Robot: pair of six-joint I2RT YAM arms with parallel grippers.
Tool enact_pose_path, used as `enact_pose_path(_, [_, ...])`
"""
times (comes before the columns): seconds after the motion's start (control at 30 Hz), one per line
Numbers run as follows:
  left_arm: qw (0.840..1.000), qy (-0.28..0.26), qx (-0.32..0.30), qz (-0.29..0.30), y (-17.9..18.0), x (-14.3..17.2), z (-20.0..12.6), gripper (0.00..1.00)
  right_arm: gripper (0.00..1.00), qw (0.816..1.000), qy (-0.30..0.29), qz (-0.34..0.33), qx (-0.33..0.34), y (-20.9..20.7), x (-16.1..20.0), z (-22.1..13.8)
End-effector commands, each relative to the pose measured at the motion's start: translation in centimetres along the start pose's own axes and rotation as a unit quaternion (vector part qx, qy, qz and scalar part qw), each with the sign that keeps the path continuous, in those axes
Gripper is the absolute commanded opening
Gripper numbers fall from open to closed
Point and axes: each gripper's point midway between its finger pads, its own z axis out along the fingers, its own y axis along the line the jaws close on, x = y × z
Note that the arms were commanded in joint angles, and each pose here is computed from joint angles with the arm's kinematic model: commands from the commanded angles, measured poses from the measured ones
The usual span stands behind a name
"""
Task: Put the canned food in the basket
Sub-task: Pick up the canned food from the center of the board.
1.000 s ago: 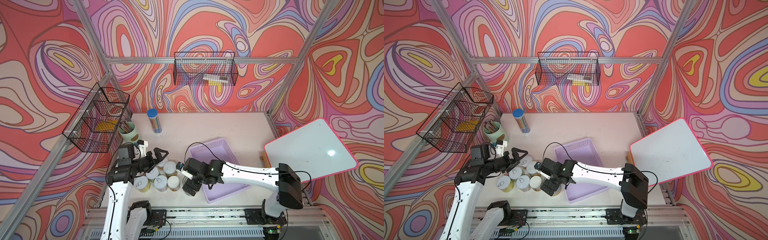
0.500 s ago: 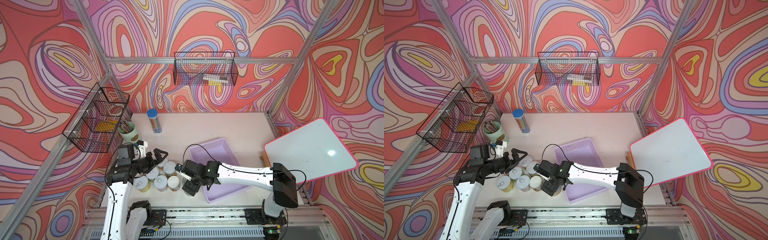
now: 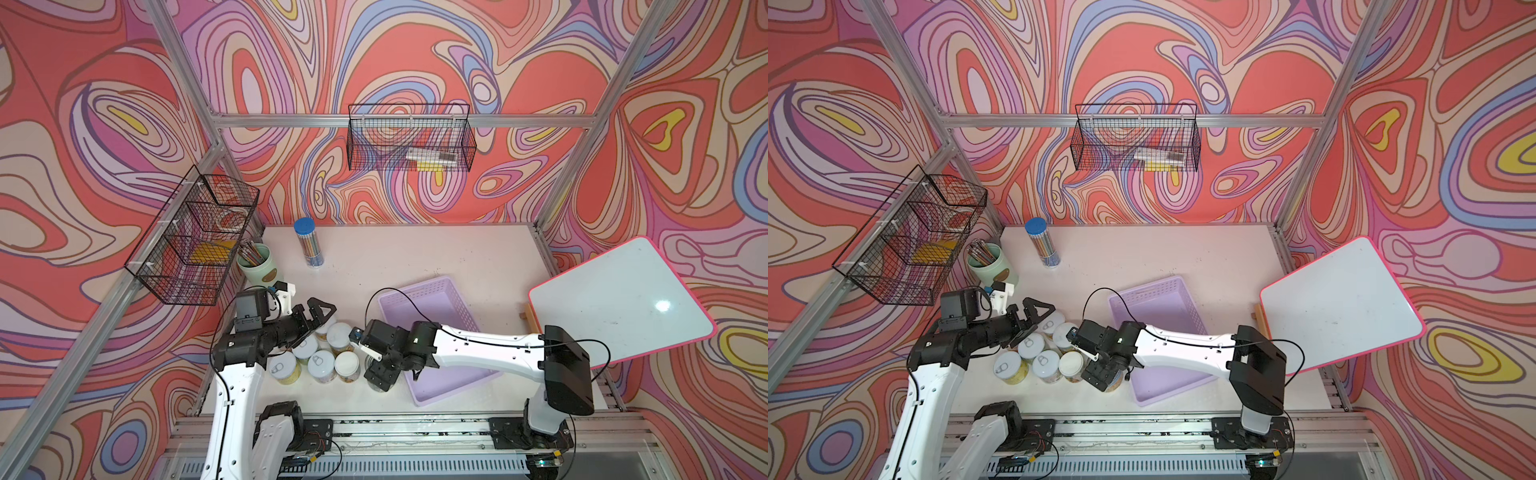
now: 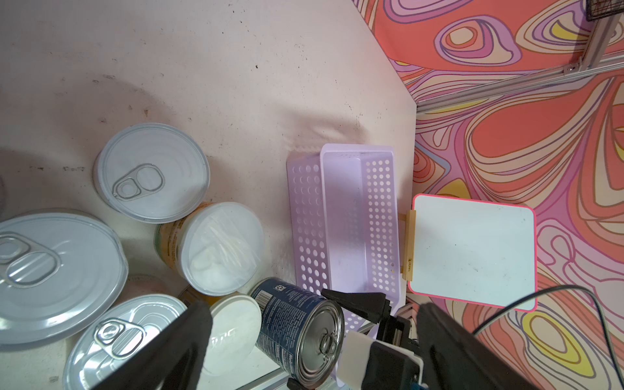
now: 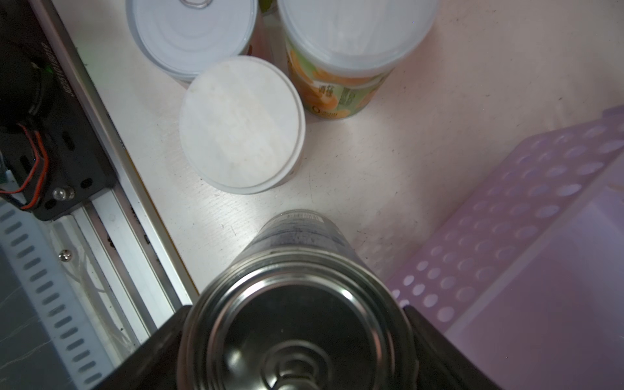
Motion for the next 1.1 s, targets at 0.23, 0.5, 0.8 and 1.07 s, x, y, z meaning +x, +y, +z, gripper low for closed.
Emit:
enact_pose_path(0.23, [0.999, -0.026, 0.024, 0.033, -2.3, -2.0, -1.0, 0.99, 0.60, 0.993, -0.115, 0.033, 0.020, -0.6, -6.0, -6.3])
enact_pose_path(0.5, [0.998, -0.026, 0.036, 0.054, -3.9, -2.3, -0.8, 0.99, 0.58, 0.986, -0.159, 0.041, 0.029, -1.1, -7.7, -10.1])
enact_pose_path(0.8, [0.995, -0.007, 0.039, 0.095, -5.7, -1.9, 1.0, 0.99, 0.57, 0.976, -0.199, 0.064, 0.055, -3.4, -8.7, -13.8])
enact_pose_path(1.07, [0.992, -0.002, 0.044, 0.117, -6.8, -2.0, 2.0, 0.99, 0.56, 0.968, -0.212, 0.103, 0.086, -7.0, -7.8, -16.6])
